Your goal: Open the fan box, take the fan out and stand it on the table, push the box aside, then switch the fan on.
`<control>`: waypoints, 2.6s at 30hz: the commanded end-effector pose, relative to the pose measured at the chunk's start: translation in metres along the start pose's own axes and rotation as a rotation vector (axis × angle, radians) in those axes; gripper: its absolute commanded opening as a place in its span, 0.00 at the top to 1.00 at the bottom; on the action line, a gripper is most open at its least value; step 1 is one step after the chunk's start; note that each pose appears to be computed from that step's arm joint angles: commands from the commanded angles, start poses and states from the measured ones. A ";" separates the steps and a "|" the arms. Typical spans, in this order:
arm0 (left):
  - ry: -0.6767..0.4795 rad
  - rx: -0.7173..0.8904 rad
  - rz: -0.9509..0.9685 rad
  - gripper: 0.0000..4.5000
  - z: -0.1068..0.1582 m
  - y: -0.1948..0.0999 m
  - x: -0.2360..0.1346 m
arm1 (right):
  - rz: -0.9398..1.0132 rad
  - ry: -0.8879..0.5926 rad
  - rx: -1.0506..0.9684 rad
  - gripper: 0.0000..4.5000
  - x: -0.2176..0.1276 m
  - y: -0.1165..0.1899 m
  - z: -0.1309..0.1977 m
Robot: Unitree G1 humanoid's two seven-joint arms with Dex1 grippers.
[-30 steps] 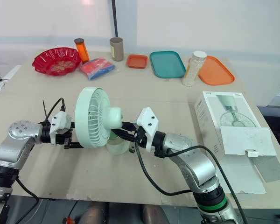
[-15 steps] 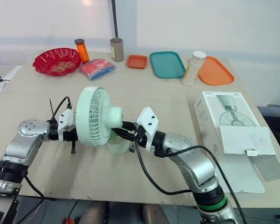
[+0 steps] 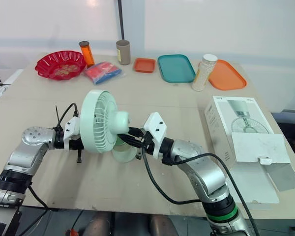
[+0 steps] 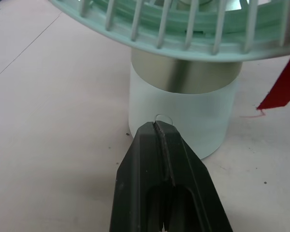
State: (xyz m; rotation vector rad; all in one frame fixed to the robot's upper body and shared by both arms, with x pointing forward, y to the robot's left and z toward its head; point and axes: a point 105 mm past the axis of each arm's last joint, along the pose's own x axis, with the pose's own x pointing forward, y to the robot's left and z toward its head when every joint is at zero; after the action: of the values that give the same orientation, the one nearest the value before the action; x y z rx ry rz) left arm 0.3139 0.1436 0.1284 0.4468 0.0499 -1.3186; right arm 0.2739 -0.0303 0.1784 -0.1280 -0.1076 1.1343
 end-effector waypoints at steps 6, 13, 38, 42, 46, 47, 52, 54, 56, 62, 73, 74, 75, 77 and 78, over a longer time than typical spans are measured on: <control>-0.026 0.017 -0.028 0.99 0.005 -0.006 0.008 | -0.001 -0.047 -0.037 0.94 0.002 0.003 0.014; -0.029 0.011 -0.014 0.99 0.005 -0.005 0.009 | -0.003 -0.044 -0.036 0.94 0.000 0.004 0.014; -0.050 0.008 -0.027 0.99 0.008 -0.008 0.016 | 0.000 -0.035 -0.031 0.94 0.001 0.006 0.012; -0.052 0.008 -0.026 0.99 0.009 -0.008 0.016 | 0.001 -0.031 -0.031 0.94 0.001 0.006 0.011; -0.054 0.007 -0.023 0.99 0.009 -0.008 0.016 | -0.001 -0.029 -0.030 0.94 0.001 0.005 0.011; -0.054 0.007 -0.023 0.99 0.009 -0.008 0.016 | -0.001 -0.029 -0.031 0.94 0.001 0.005 0.011; -0.054 0.009 -0.023 0.99 0.009 -0.008 0.017 | -0.004 -0.028 -0.030 0.94 0.001 0.004 0.010; -0.056 0.007 -0.021 0.99 0.010 -0.008 0.017 | -0.004 -0.028 -0.030 0.94 0.001 0.004 0.010; -0.057 0.007 -0.022 0.99 0.010 -0.007 0.018 | -0.004 -0.028 -0.030 0.94 0.001 0.004 0.010; -0.058 0.007 -0.022 0.99 0.010 -0.009 0.018 | -0.005 -0.021 -0.032 0.94 0.001 0.004 0.009; -0.067 -0.001 0.043 0.99 0.021 0.000 -0.001 | -0.012 -0.021 -0.032 0.94 -0.004 0.005 0.009; -0.067 -0.001 0.041 0.99 0.022 -0.001 -0.003 | -0.011 -0.021 -0.032 0.94 -0.005 0.005 0.008; -0.063 -0.001 0.041 0.99 0.022 -0.001 -0.006 | -0.012 -0.017 -0.032 0.94 -0.006 0.005 0.007; -0.049 -0.009 0.050 0.99 0.023 -0.002 -0.015 | -0.015 -0.012 -0.032 0.94 -0.008 0.005 0.006; -0.039 -0.015 0.058 0.99 0.023 -0.003 -0.020 | -0.016 -0.011 -0.033 0.94 -0.009 0.005 0.007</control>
State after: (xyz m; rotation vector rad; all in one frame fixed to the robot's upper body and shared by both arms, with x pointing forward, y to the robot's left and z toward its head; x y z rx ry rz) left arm 0.3044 0.1460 0.1408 0.3930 0.0448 -1.2875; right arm 0.2689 -0.0330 0.1766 -0.1381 -0.1035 1.1189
